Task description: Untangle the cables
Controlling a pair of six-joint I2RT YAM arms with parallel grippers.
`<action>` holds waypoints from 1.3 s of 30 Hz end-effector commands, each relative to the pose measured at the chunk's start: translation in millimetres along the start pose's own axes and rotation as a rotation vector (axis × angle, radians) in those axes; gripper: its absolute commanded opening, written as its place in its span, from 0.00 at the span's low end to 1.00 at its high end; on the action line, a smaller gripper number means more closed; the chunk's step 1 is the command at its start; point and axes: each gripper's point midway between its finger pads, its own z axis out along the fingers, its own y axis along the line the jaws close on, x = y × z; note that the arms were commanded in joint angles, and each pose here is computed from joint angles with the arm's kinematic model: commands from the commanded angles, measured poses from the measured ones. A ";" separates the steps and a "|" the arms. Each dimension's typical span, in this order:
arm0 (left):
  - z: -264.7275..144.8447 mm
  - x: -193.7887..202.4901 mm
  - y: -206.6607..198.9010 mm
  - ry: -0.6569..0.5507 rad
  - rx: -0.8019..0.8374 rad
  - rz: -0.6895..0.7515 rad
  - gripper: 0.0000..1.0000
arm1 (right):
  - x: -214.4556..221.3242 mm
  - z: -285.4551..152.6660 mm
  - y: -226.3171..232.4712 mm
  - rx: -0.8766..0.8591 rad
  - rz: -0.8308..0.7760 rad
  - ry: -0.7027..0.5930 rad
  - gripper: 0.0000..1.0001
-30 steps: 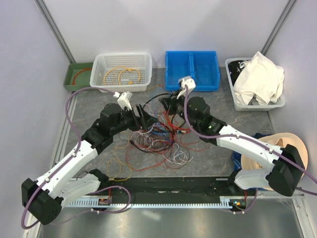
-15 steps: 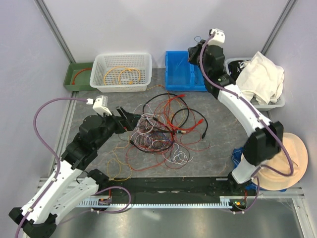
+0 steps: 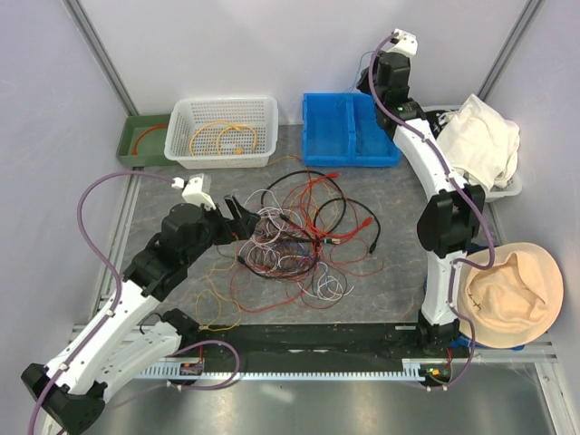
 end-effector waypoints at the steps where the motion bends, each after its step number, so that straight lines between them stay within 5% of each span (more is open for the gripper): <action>1: 6.7 1.0 5.1 0.014 -0.024 0.047 1.00 | -17.7 15.1 -9.1 0.008 0.011 -0.035 0.00; 19: 30.5 16.5 5.6 0.102 -0.049 0.034 0.99 | 91.3 69.5 -103.1 0.158 0.066 0.159 0.00; 27: 28.1 14.8 4.1 0.094 -0.042 0.026 0.99 | 92.3 71.4 -153.2 0.297 0.088 0.192 0.06; 29: 27.4 15.1 3.6 0.093 -0.038 0.023 1.00 | 83.7 72.9 -156.0 0.302 0.082 0.181 0.23; 30: 27.6 16.0 3.4 0.097 -0.037 0.020 1.00 | 84.7 71.4 -156.3 0.305 0.065 0.192 0.47; 33: 28.3 19.0 3.1 0.108 -0.034 0.012 1.00 | 81.1 66.0 -155.3 0.313 0.065 0.193 0.79; 35: 27.8 19.6 2.1 0.111 -0.029 0.009 1.00 | 76.7 60.4 -151.9 0.319 0.063 0.189 0.90; 39: 26.0 18.6 0.8 0.107 -0.022 0.002 1.00 | 65.3 46.1 -139.8 0.318 0.057 0.178 0.92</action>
